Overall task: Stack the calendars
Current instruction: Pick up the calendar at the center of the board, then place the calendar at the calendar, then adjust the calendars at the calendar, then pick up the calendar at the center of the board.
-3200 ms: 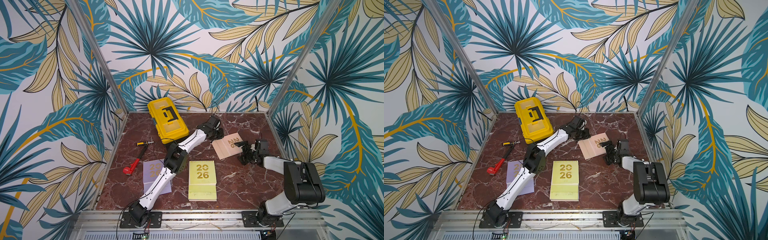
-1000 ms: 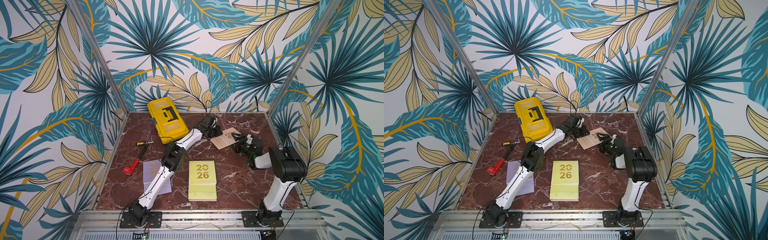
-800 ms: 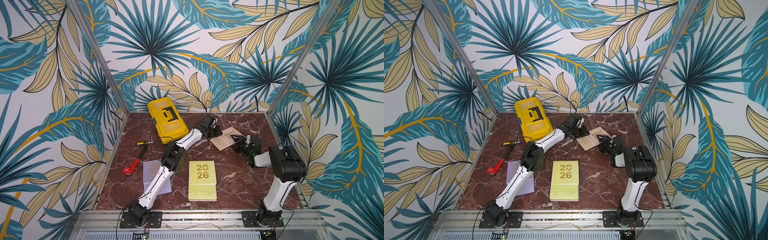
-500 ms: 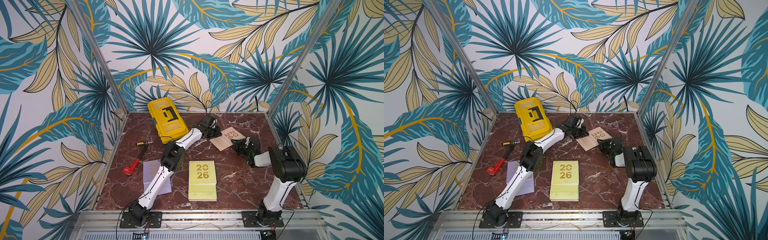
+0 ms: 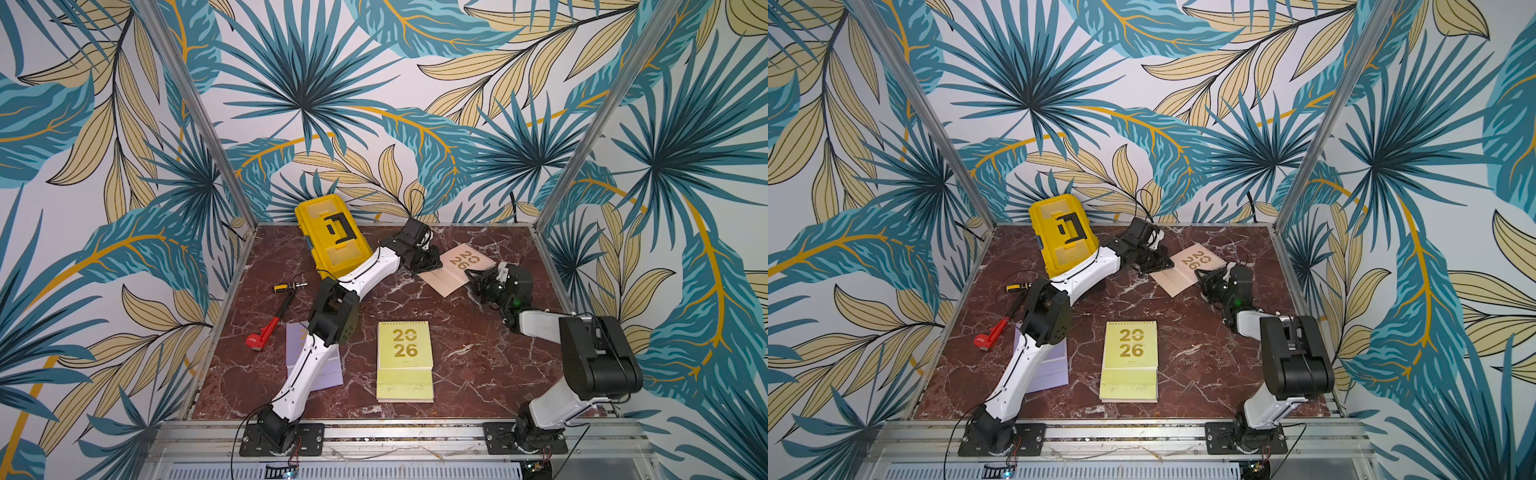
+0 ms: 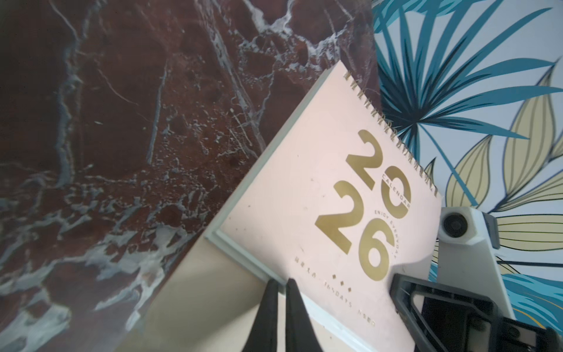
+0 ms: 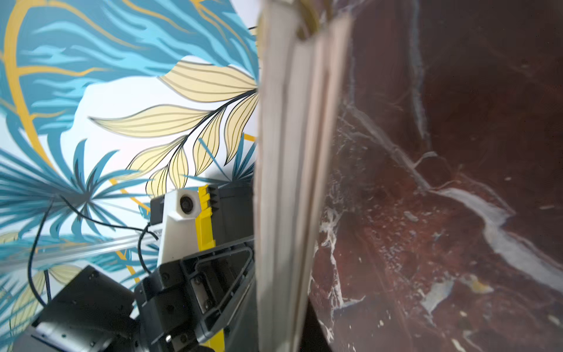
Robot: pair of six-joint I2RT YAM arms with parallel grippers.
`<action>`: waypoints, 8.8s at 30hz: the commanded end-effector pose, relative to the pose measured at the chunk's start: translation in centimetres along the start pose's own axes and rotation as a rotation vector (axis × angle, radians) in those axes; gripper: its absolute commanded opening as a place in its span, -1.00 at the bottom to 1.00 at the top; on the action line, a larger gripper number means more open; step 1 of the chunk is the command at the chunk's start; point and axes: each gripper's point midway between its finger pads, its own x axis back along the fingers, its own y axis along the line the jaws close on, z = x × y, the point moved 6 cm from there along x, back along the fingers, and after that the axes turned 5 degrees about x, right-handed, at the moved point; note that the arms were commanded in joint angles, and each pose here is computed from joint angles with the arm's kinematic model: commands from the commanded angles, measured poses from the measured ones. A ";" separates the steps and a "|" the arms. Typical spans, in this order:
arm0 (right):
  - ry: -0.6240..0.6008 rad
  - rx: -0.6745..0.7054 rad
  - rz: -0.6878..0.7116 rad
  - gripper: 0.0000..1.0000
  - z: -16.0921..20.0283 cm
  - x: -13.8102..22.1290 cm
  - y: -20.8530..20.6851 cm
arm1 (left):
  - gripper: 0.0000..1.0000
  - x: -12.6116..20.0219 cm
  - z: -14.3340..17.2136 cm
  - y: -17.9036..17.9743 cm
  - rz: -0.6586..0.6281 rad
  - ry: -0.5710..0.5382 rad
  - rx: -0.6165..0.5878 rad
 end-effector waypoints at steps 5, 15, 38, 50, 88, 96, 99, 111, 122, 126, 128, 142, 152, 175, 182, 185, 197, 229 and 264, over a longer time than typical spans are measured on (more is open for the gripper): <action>0.203 0.223 0.123 -1.00 3.5 5.7 2.5 | -0.72 7.2 1.9 -3.2 -0.009 -0.050 -0.069; 0.403 0.323 0.034 -1.00 8.6 9.5 4.3 | -0.56 14.5 6.7 -2.9 -0.015 -0.114 -0.092; 0.764 0.389 -0.248 -1.00 19.7 12.1 3.0 | -0.11 20.7 16.6 3.8 -0.027 -0.142 0.023; 0.868 0.403 -0.303 -1.00 21.7 8.9 2.1 | -0.08 21.0 19.0 6.7 -0.054 -0.143 0.084; 0.894 0.448 -0.032 -0.32 22.0 7.7 -3.3 | -0.04 19.2 20.3 9.3 -0.110 -0.094 0.119; 0.887 0.509 0.039 0.10 21.4 8.4 -2.7 | -0.04 18.9 20.5 10.1 -0.132 -0.088 0.130; 0.870 0.544 0.084 0.23 20.9 8.8 -2.4 | -0.01 18.8 20.6 10.5 -0.145 -0.087 0.136; 0.721 0.608 0.303 0.26 18.6 10.6 -2.7 | 0.06 17.8 21.3 11.8 -0.171 -0.058 0.161; 0.610 0.636 0.525 -0.62 17.3 12.0 -4.4 | 0.06 17.7 22.4 13.6 -0.213 -0.053 0.194; 0.594 0.654 0.560 -1.00 17.1 11.8 -4.2 | 0.05 17.8 22.6 13.8 -0.217 -0.051 0.198; 0.586 0.663 0.586 -1.00 17.1 11.6 -4.1 | 0.05 17.7 22.8 14.0 -0.222 -0.045 0.206; 0.582 0.735 0.680 -1.00 18.9 9.0 -3.0 | -0.29 18.5 23.0 15.5 -0.306 -0.098 0.237; 0.589 0.766 0.679 -1.00 19.7 7.3 -2.1 | -0.82 16.7 22.7 15.6 -0.321 -0.021 0.240; 0.637 0.747 0.567 -1.00 21.1 5.2 -1.4 | -1.00 15.9 22.5 15.0 -0.281 0.015 0.220; 0.599 0.779 0.662 -1.00 20.0 6.8 -2.2 | -1.00 16.5 22.5 15.0 -0.288 -0.004 0.215; 0.600 0.779 0.667 -1.00 20.0 7.1 -2.4 | -1.00 16.8 22.0 14.3 -0.270 -0.025 0.206; 0.615 0.783 0.656 -1.00 20.4 5.7 -2.3 | -1.00 16.2 20.2 13.5 -0.333 -0.013 0.186; 0.618 0.814 0.614 -1.00 19.6 4.7 -0.7 | -1.00 17.6 19.8 14.3 -0.387 -0.015 0.188; 0.691 0.814 0.319 0.01 28.2 1.0 10.4 | -0.76 30.9 22.8 20.9 -0.574 -0.328 0.589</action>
